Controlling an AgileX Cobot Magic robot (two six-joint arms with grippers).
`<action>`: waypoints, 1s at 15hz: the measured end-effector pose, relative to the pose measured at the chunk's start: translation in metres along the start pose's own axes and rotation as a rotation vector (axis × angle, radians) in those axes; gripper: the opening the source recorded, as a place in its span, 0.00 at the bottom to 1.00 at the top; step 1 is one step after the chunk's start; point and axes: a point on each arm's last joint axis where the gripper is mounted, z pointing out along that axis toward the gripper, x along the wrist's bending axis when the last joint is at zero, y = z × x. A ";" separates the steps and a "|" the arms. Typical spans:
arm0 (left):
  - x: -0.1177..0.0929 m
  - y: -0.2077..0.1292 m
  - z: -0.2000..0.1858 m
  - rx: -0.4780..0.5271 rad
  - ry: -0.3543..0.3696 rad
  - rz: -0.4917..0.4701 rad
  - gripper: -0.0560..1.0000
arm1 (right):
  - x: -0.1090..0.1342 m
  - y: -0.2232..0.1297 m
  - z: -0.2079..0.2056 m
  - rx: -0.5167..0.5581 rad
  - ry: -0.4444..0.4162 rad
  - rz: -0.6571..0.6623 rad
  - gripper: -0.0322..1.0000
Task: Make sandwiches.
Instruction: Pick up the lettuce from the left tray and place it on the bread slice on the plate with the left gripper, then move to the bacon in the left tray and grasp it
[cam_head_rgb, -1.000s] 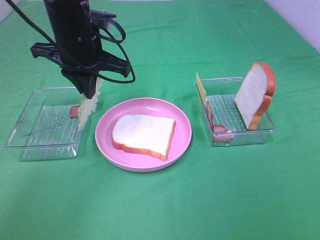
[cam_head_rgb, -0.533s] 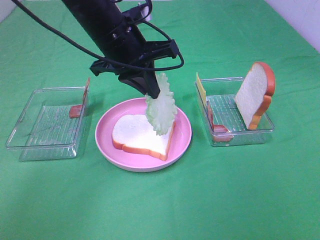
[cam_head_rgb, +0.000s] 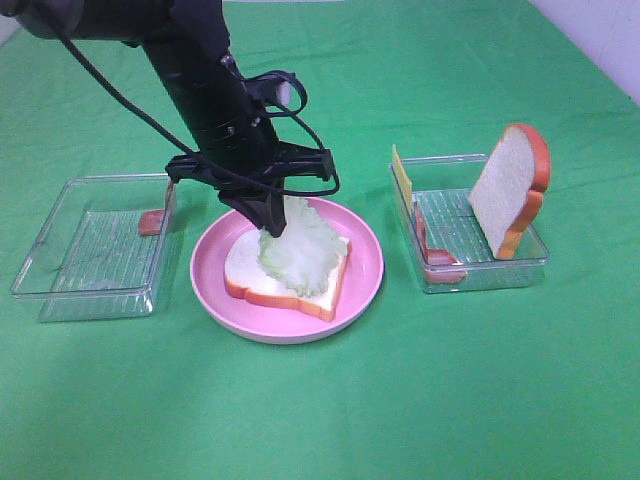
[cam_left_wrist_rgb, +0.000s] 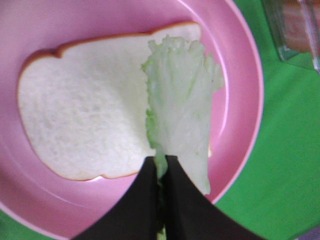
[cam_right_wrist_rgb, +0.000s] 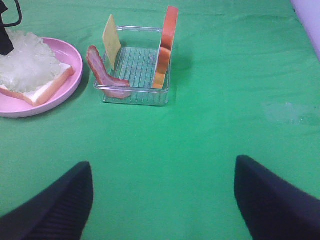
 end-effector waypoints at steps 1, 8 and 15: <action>0.002 0.000 0.000 -0.001 0.018 -0.007 0.06 | 0.000 0.000 0.000 0.000 0.000 0.000 0.75; 0.002 0.004 0.000 -0.041 0.024 -0.010 0.51 | 0.000 0.000 0.000 0.000 0.000 0.000 0.75; -0.006 0.026 -0.043 -0.114 0.101 0.007 0.76 | 0.000 0.000 0.000 0.000 0.000 0.000 0.75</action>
